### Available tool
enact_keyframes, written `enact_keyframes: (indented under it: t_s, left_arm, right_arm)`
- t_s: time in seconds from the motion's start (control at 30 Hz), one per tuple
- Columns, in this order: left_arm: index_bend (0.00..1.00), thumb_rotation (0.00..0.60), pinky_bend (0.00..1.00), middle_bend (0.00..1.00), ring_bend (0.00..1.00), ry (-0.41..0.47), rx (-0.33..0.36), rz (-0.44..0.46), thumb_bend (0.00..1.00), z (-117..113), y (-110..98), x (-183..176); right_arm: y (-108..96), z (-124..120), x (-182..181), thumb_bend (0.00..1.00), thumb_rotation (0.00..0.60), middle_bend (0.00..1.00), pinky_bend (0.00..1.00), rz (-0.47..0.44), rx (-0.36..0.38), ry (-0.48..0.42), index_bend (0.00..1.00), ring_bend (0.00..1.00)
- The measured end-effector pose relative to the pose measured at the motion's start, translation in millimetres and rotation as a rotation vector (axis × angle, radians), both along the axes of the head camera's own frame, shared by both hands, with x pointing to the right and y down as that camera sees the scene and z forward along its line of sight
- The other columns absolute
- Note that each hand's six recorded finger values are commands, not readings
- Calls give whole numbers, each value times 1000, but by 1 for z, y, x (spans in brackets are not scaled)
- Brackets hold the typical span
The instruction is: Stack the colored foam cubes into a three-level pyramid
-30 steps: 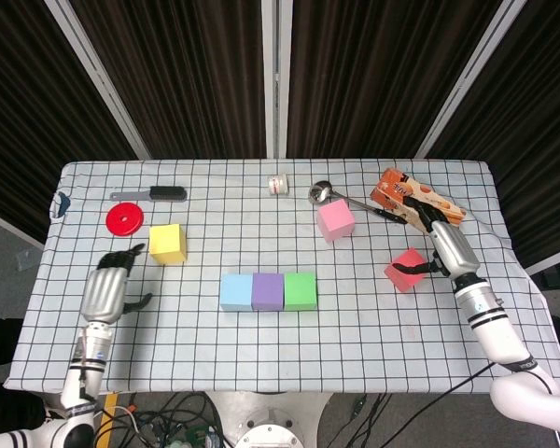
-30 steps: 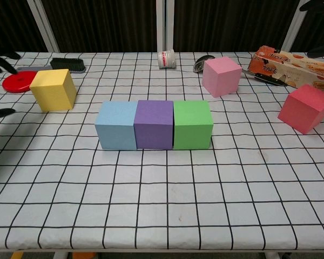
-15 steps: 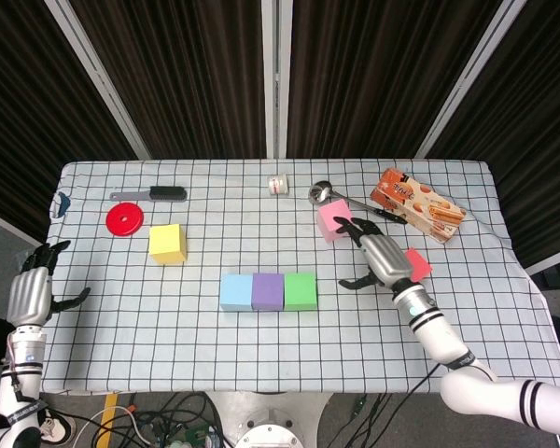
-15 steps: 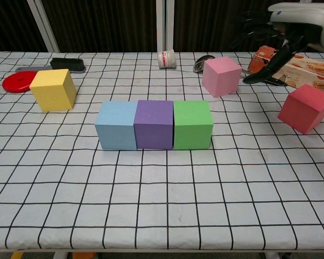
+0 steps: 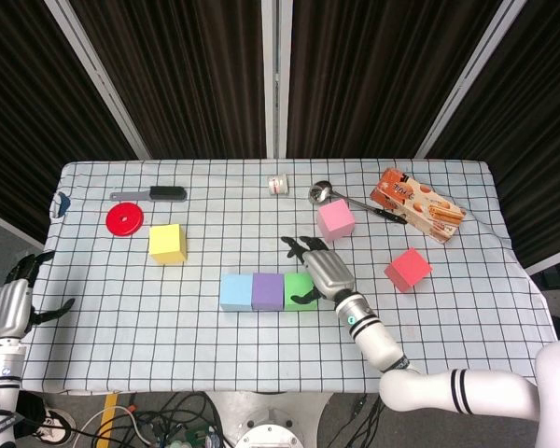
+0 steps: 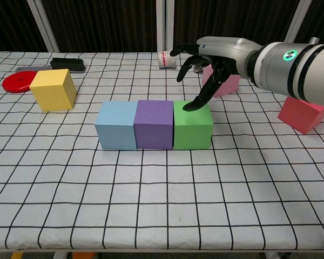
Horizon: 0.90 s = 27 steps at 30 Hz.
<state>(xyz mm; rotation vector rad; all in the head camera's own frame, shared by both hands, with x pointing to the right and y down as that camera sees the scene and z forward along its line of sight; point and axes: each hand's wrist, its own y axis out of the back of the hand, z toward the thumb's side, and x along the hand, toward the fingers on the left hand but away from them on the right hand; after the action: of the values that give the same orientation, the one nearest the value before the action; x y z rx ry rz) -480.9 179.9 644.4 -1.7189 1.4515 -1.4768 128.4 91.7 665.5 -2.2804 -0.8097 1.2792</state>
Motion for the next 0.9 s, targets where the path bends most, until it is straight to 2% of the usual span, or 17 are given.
enact_keyframes:
  t_s: [0.37,0.5,0.67,0.9]
  left_arm:
    - [158,600,127,153,63,7,-17,-3,158,3,10,-7]
    - [158,600,125,150,55,13,-22,-6,157,4,12,-8]
    - [158,600,125,150,54,31,-18,-21,157,2,12,-10]
    - [158,600,125,151,54,32,-20,-29,157,3,14,-12]
  right_arm:
    - [6,15,-37,87,600,207,0,-70,-14,16,0,0]
    - [9,18,-42,81,600,166,0,-81,-25,16,0,0]
    - [7,10,-45,68,600,153,0,-88,-7,1,0,0]
    - [12,12,-45,46,600,128,0,-115,-16,33,0,0]
